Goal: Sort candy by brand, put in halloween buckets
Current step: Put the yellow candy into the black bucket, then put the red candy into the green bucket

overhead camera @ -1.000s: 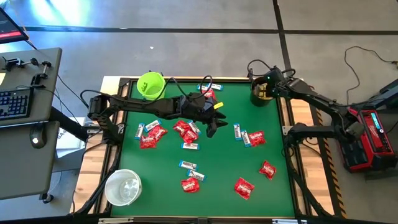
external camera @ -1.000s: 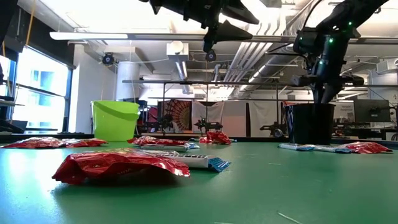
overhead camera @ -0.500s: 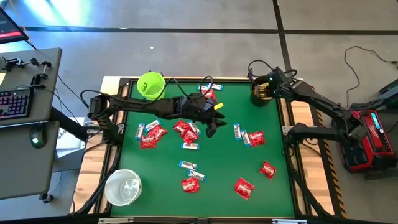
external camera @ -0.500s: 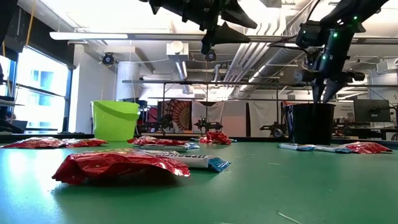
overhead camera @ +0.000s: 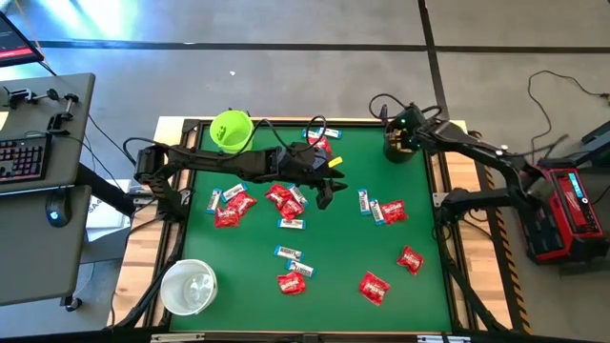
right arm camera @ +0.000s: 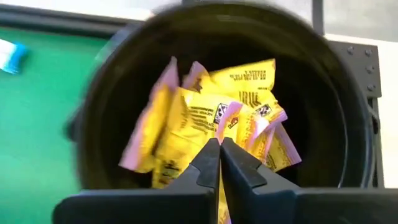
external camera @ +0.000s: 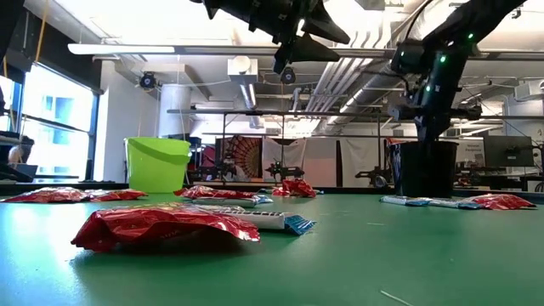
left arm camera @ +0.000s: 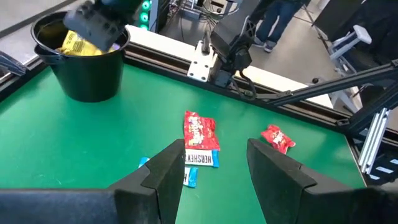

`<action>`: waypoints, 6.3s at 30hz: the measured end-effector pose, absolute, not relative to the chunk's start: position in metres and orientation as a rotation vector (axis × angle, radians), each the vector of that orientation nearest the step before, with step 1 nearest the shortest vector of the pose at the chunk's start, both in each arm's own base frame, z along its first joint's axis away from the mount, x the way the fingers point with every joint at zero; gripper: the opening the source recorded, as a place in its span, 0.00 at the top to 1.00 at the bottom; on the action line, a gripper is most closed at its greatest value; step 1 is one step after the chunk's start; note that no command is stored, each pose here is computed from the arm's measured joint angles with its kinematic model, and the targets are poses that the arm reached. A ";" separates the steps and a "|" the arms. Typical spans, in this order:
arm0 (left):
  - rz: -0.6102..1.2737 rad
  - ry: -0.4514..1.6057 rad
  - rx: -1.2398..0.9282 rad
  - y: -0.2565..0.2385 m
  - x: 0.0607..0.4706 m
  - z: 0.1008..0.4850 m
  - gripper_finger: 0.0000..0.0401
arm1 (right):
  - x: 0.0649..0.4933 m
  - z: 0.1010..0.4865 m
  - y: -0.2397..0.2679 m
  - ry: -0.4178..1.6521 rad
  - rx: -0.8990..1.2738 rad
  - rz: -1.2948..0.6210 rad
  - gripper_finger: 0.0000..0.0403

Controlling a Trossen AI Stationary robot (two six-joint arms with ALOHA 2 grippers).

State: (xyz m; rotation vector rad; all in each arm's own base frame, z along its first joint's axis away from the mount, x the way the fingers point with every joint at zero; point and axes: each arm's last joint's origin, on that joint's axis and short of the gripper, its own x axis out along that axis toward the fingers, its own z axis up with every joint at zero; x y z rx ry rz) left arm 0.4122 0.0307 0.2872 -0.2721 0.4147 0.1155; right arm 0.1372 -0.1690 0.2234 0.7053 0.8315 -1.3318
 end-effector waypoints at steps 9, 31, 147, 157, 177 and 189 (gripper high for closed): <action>0.119 0.415 -0.271 0.031 0.412 0.287 0.59 | 0.141 0.208 -0.176 0.906 0.734 -1.363 0.94; 0.145 0.483 -0.289 0.035 0.409 0.281 0.64 | 0.138 0.326 -0.153 0.668 0.607 -1.085 0.68; -0.068 0.996 -0.198 -0.012 0.390 0.189 1.00 | 0.224 0.135 0.099 1.821 -0.075 0.729 0.76; -0.071 0.975 -0.200 -0.012 0.386 0.200 1.00 | 0.226 0.141 0.101 1.793 0.026 0.701 0.98; -0.089 0.660 -0.214 -0.009 0.360 0.287 1.00 | 0.206 0.266 0.057 0.993 0.346 -0.032 1.00; -0.011 0.495 -0.157 -0.006 0.357 0.311 0.86 | 0.211 0.310 0.046 0.423 0.390 -0.333 1.00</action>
